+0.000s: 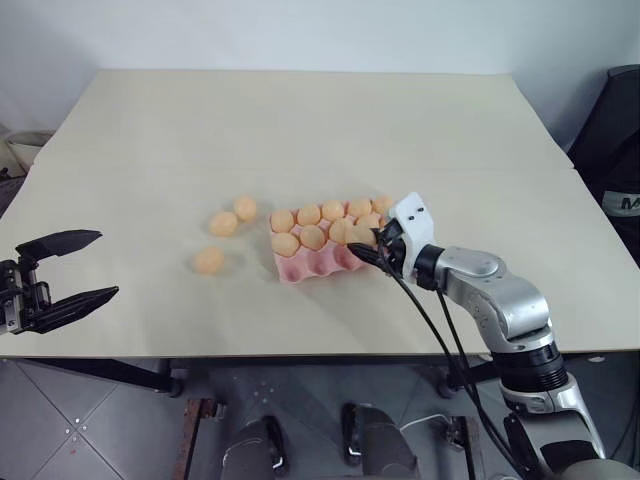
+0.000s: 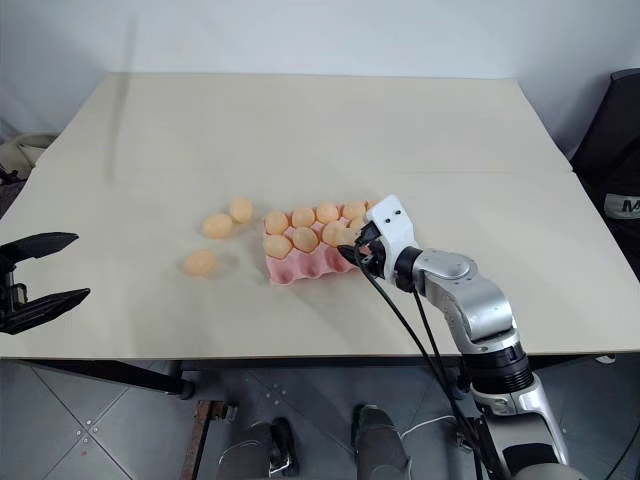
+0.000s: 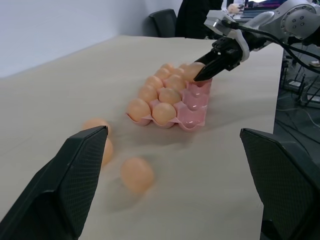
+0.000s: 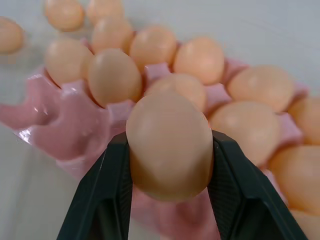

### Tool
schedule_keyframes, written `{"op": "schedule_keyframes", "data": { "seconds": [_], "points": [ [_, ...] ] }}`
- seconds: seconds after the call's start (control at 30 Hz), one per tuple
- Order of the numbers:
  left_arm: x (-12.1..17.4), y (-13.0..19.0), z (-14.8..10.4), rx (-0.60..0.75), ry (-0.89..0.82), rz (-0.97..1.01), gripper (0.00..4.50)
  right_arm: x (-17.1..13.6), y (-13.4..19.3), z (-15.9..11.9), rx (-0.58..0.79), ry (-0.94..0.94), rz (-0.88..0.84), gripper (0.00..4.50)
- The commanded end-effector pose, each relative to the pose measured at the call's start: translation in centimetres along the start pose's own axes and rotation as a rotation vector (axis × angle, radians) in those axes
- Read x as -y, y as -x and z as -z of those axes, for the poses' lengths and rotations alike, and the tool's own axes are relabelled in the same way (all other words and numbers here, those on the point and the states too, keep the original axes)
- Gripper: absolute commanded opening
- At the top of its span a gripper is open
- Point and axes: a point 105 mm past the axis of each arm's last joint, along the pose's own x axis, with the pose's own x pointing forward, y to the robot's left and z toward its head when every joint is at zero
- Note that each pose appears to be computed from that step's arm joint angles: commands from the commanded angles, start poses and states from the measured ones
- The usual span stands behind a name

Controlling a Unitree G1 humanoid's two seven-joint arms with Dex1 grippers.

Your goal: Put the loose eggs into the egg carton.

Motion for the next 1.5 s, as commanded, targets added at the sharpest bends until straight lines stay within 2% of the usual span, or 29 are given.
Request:
{"op": "schedule_keyframes", "data": {
  "seconds": [0.03, 0.2, 0.3, 0.47, 0.5, 0.7, 0.87, 0.97, 1.1, 1.17, 1.3, 1.5],
  "points": [
    [0.5, 0.3, -1.0, 0.027, -0.038, 0.032, 4.5, 0.3, 0.6, -0.7, 0.026, 0.032, 0.012, 1.86],
    [0.5, 0.2, -1.0, 0.028, -0.038, 0.03, 4.5, 0.5, 0.9, -0.5, 0.016, 0.038, 0.003, 1.86],
    [0.4, 0.1, -1.0, 0.028, -0.039, 0.03, 4.5, 0.4, 1.0, -0.3, 0.003, 0.035, -0.005, 2.64],
    [0.2, 0.0, -0.9, 0.027, -0.042, 0.028, 4.5, 0.3, 1.4, -0.5, 0.008, 0.053, -0.025, 4.32],
    [0.2, 0.0, -0.9, 0.027, -0.043, 0.027, 4.5, 0.4, 1.5, -0.6, 0.011, 0.058, -0.021, 4.45],
    [0.0, -0.2, -0.9, 0.027, -0.05, 0.018, 4.5, 1.5, 2.8, -1.4, 0.038, 0.086, -0.04, 4.45],
    [0.0, -0.1, -0.8, 0.024, -0.053, -0.013, 4.5, 2.3, 6.2, -4.8, 0.227, 0.215, -0.154, 4.45],
    [-0.2, 0.1, -0.4, 0.013, -0.05, -0.046, 4.5, 2.9, 8.6, -5.6, 0.272, 0.29, -0.254, 4.45],
    [-0.3, 0.4, 0.1, 0.001, -0.047, -0.112, 4.5, 4.5, 11.9, -4.7, 0.232, 0.309, -0.372, 4.45],
    [-0.3, 0.6, 0.4, -0.01, -0.048, -0.149, 4.5, 5.6, 13.2, -3.5, 0.164, 0.308, -0.396, 4.45],
    [-0.1, 0.7, 0.9, -0.031, -0.051, -0.231, 4.5, 7.6, 15.0, -2.0, 0.065, 0.285, -0.386, 4.45],
    [1.3, -0.8, 1.3, -0.046, -0.048, -0.366, 4.5, 9.1, 16.1, -1.0, 0.034, 0.256, -0.343, 4.45]
  ]
}}
